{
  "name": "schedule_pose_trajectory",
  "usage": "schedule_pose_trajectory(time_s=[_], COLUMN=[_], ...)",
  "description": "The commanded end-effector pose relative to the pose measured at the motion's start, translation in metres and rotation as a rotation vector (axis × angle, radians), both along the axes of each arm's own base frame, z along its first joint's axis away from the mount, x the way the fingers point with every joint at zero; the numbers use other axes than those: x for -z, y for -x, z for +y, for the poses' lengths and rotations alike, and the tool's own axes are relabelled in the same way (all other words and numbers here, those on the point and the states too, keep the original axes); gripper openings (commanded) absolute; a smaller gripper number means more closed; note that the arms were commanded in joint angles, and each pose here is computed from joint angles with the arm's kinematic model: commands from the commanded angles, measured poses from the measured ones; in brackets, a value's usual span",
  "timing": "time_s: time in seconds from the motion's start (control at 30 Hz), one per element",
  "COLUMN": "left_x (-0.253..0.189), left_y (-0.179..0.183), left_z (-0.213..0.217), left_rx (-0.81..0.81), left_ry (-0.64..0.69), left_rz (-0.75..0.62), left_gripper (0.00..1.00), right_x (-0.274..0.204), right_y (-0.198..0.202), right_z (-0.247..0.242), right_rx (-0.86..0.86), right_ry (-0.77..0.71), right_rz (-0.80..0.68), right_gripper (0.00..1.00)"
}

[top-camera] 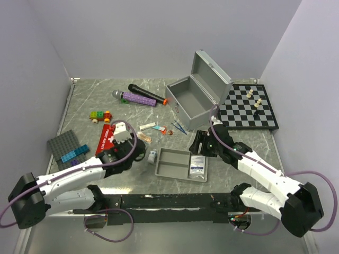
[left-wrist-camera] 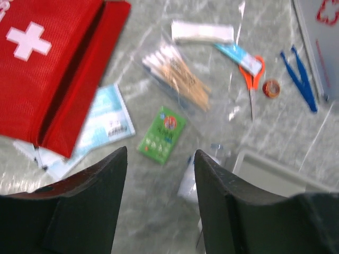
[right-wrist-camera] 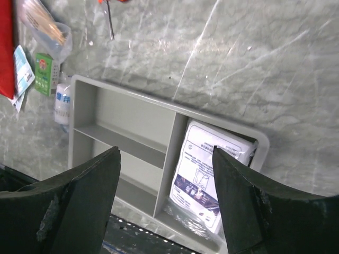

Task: Organize the medicine kit

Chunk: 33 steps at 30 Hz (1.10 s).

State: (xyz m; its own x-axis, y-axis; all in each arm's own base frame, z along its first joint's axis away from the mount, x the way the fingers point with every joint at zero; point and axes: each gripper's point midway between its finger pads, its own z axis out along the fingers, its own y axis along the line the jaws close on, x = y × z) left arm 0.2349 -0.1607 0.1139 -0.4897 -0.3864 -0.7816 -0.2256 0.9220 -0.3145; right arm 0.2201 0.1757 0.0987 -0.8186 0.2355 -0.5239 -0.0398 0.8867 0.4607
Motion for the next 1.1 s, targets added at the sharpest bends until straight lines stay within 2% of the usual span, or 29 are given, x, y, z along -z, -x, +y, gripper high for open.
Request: schedule_pose_trajectory(time_s=[0.0,0.2,0.37,0.47,0.53,0.63,0.8,1.07], left_x=[-0.017,0.003,0.032,0.035,0.038,0.045,0.068,0.099], left_y=[-0.036,-0.075,-0.090,-0.095,-0.099,-0.104,-0.110,-0.104], left_z=[-0.013,-0.019,-0.025,-0.030,-0.032,-0.032,-0.021,-0.008], left_rx=[0.050,0.093,0.093,0.096,0.089,0.071,-0.013,-0.061], left_ry=[0.097,0.181,0.204,0.228,0.236,0.224,0.150,0.070], left_rz=[-0.025,0.062,0.148,0.154,0.155,0.170,0.235,0.321], left_gripper=[0.55,0.47,0.59,0.66,0.66,0.64,0.53,0.45], right_x=[-0.016,-0.016,-0.011,-0.007,-0.005,-0.005,-0.005,-0.005], right_y=[-0.003,0.001,0.004,0.005,0.005,0.005,0.004,0.003], right_z=[-0.010,-0.012,-0.012,-0.011,-0.010,-0.008,-0.009,-0.011], right_rx=[-0.034,-0.061,-0.073,-0.079,-0.083,-0.090,-0.094,-0.094], right_ry=[0.058,0.072,0.073,0.074,0.069,0.062,0.075,0.089], right_rz=[-0.093,-0.103,-0.099,-0.091,-0.086,-0.086,-0.089,-0.091], right_gripper=[0.76,0.76,0.77,0.77,0.77,0.77,0.77,0.77])
